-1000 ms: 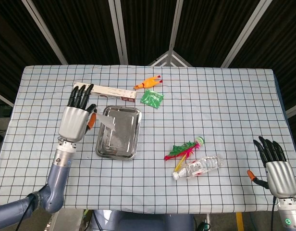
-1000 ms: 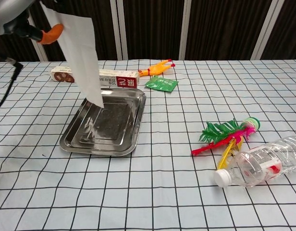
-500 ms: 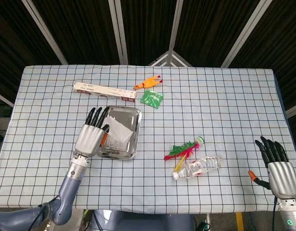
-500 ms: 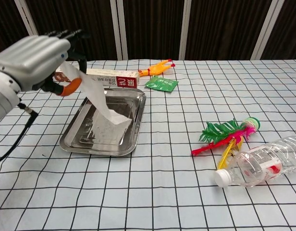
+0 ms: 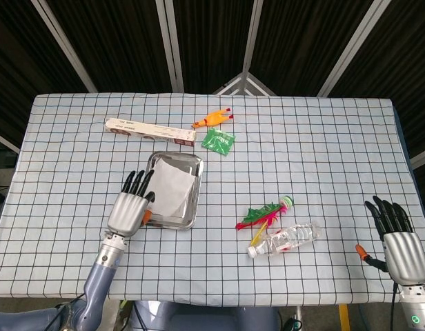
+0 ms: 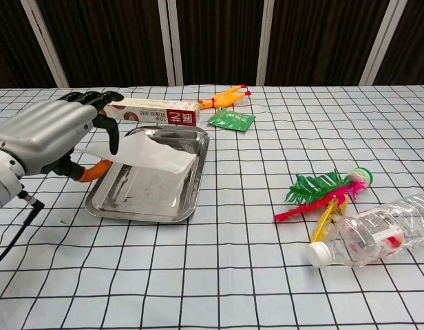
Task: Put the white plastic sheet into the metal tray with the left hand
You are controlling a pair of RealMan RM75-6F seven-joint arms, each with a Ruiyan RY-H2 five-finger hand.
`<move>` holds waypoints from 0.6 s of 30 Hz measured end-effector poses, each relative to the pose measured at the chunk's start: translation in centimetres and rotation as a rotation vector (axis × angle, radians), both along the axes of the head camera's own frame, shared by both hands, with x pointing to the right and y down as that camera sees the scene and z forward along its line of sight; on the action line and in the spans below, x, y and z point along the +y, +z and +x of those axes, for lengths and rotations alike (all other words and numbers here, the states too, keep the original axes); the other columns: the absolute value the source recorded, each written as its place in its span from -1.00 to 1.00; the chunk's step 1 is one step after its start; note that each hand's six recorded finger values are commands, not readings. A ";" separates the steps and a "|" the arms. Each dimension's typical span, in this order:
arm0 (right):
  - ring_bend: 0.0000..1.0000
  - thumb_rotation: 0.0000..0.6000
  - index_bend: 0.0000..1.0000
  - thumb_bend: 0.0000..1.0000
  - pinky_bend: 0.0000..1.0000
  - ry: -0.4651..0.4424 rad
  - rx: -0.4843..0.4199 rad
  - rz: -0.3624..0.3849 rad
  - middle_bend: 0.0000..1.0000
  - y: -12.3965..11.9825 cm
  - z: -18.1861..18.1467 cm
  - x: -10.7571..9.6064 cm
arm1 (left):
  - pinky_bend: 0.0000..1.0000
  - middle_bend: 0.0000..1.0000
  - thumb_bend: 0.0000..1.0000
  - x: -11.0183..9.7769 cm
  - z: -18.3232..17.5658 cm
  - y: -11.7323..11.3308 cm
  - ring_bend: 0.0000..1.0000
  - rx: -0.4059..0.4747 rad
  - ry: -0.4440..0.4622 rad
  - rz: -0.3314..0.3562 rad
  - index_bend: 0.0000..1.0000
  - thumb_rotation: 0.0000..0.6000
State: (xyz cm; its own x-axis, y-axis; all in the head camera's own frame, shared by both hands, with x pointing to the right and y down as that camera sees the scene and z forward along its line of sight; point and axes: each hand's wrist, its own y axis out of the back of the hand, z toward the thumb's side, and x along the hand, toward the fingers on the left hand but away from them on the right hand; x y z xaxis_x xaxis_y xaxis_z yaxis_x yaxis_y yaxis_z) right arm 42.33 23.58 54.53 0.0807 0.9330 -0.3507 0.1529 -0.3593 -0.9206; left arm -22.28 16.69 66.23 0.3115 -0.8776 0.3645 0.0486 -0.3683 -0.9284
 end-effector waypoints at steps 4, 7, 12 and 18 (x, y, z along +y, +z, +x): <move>-1.00 1.00 -1.00 -0.42 -0.92 0.002 -0.001 0.002 -1.00 -0.1 0.1 0.0 | -1.00 -1.00 -0.66 0.5 0.2 0.5 -1.00 -0.020 0.001 -0.030 -0.57 1.00; -1.00 1.00 -1.00 -0.42 -0.92 0.004 -0.001 0.005 -1.00 -0.1 0.1 0.0 | -1.00 -1.00 -0.77 0.8 0.4 0.5 -1.00 -0.016 0.006 -0.049 -0.79 1.00; -1.00 1.00 -1.00 -0.42 -0.92 0.006 -0.002 0.007 -1.00 -0.2 0.2 0.0 | -1.00 -1.00 -0.79 0.7 -0.3 0.2 -1.00 -0.024 0.014 -0.059 -0.97 1.00; -1.00 1.00 -1.00 -0.42 -0.92 0.005 -0.003 0.008 -1.00 -0.2 0.1 0.0 | -1.00 -1.00 -0.79 0.3 -2.0 -0.4 -1.00 -0.053 0.026 -0.074 -1.00 1.00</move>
State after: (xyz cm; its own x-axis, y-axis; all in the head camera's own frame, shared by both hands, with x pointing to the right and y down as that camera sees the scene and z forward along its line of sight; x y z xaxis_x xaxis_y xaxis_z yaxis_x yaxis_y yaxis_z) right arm 42.45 23.58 54.34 0.0771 0.9361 -0.3431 0.1570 -0.3512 -0.9230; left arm -24.23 16.96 65.82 0.3128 -0.8396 0.4441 0.1070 -0.4334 -0.8948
